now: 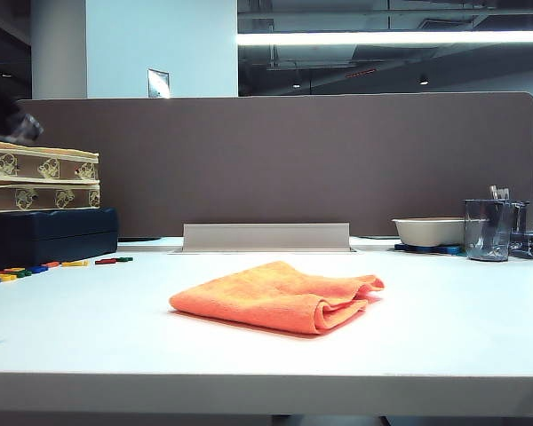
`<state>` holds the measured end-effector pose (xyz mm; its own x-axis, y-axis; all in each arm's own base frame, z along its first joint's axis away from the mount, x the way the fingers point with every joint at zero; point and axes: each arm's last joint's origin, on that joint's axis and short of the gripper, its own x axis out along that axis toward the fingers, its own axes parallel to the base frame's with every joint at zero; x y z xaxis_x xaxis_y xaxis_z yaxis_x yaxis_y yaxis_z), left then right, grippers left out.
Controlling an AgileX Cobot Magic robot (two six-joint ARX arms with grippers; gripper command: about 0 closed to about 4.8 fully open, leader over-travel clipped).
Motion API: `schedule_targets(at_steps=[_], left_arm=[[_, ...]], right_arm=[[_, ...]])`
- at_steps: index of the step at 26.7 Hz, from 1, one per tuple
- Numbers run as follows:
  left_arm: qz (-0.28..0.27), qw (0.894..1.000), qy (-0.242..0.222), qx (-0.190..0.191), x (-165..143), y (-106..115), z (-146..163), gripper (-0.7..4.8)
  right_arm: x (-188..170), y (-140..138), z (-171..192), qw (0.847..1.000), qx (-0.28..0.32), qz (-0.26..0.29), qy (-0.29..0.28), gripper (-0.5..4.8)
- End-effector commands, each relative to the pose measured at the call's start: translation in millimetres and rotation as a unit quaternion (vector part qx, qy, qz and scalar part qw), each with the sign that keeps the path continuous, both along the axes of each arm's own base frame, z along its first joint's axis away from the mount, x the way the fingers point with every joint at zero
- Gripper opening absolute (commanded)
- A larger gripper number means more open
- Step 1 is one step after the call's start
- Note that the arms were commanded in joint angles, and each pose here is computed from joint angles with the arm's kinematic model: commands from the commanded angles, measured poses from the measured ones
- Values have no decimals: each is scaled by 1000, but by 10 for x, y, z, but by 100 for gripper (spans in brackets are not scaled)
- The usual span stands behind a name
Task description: Use an orange cloth to wipe the letter magnets on the table away for a distance.
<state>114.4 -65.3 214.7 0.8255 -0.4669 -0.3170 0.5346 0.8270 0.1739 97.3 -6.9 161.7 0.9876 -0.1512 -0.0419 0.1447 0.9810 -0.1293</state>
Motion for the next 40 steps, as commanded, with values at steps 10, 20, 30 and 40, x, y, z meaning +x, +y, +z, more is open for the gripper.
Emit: schedule_targets(at_steps=[10,20,30,40], left_arm=[[53,994,-79,-58,-48,67,-350,48],[72,994,-65,-43,-71,94,-637,48],[97,993,-62,-34,-68,109,-651,49],[96,993,-63,-35,-66,112,-647,49]], right_arm=[[-5,0,24,1000,0,0,-13,-1],[-5,0,24,1000,0,0,-13,-1],[-5,0,24,1000,0,0,-13,-1],[-5,0,24,1000,0,0,-13,-1]])
